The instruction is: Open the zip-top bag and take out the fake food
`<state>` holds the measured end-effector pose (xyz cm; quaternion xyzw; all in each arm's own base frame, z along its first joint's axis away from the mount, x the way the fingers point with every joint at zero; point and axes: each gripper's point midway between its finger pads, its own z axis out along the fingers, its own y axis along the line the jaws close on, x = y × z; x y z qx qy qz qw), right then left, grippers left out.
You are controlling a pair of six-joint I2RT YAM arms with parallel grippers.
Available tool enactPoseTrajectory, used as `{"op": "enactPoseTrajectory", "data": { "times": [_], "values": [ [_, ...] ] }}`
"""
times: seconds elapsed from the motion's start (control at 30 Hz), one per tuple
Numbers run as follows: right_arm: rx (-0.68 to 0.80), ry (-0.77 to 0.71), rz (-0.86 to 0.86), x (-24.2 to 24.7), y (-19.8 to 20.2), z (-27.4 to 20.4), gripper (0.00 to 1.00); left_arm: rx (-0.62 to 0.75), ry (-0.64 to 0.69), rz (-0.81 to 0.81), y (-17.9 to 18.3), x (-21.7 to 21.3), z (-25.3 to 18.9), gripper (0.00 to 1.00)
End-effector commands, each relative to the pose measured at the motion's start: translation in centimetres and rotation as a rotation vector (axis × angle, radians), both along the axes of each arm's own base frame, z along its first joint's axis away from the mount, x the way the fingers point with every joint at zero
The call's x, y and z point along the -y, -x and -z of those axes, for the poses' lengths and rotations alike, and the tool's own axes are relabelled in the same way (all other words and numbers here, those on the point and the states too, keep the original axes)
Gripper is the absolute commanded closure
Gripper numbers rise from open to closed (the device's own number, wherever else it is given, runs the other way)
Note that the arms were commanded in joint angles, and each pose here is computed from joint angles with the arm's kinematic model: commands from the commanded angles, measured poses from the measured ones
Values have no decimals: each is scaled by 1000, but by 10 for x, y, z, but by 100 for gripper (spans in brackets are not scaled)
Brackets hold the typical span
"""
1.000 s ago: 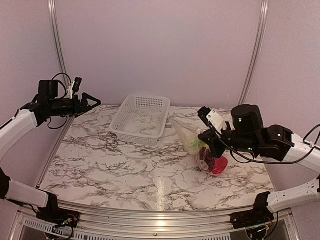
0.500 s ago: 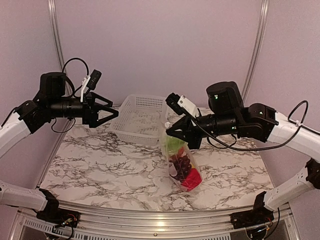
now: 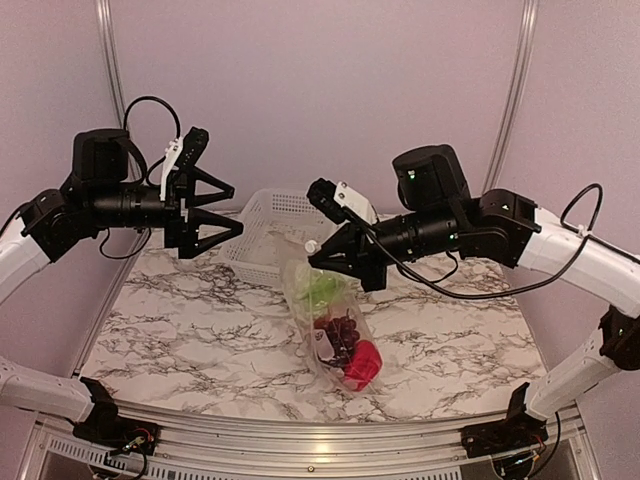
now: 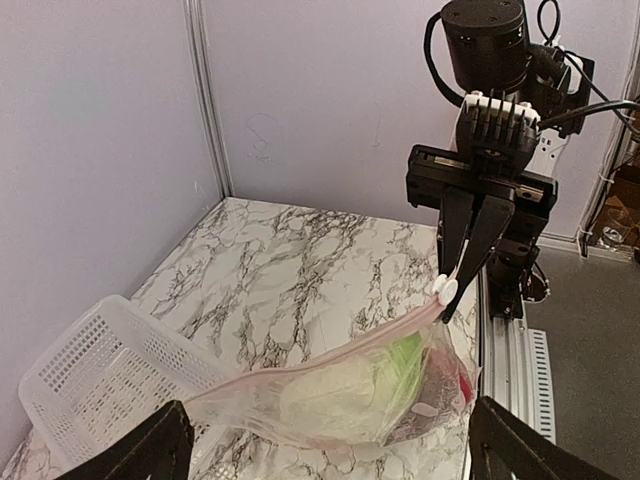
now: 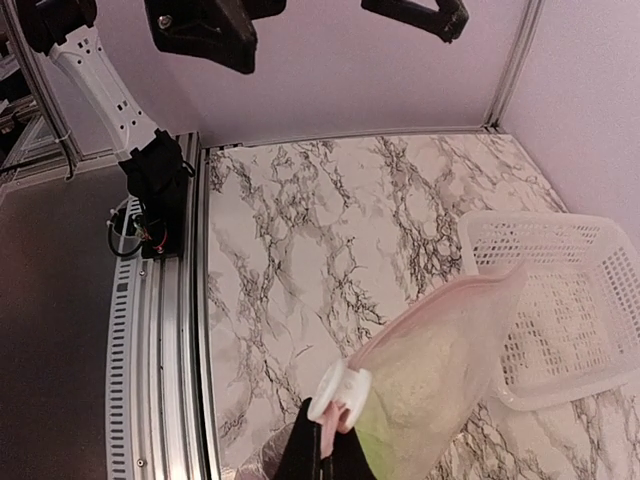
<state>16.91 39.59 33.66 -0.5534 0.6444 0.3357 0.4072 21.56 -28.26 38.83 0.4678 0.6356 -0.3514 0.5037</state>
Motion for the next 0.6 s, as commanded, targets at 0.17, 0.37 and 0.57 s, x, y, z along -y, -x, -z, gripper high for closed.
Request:
{"op": "enactPoseTrajectory", "data": {
  "times": [0.17,0.37,0.57],
  "values": [
    [125,-26,-43,13,9,-61,100,158,-25,100,1,48,-21,3],
    [179,11,-41,24,9,-62,100,205,-61,174,-3,81,-22,3],
    [210,47,-4,24,-2,-48,100,180,-15,254,14,102,-22,8]
  ]
}}
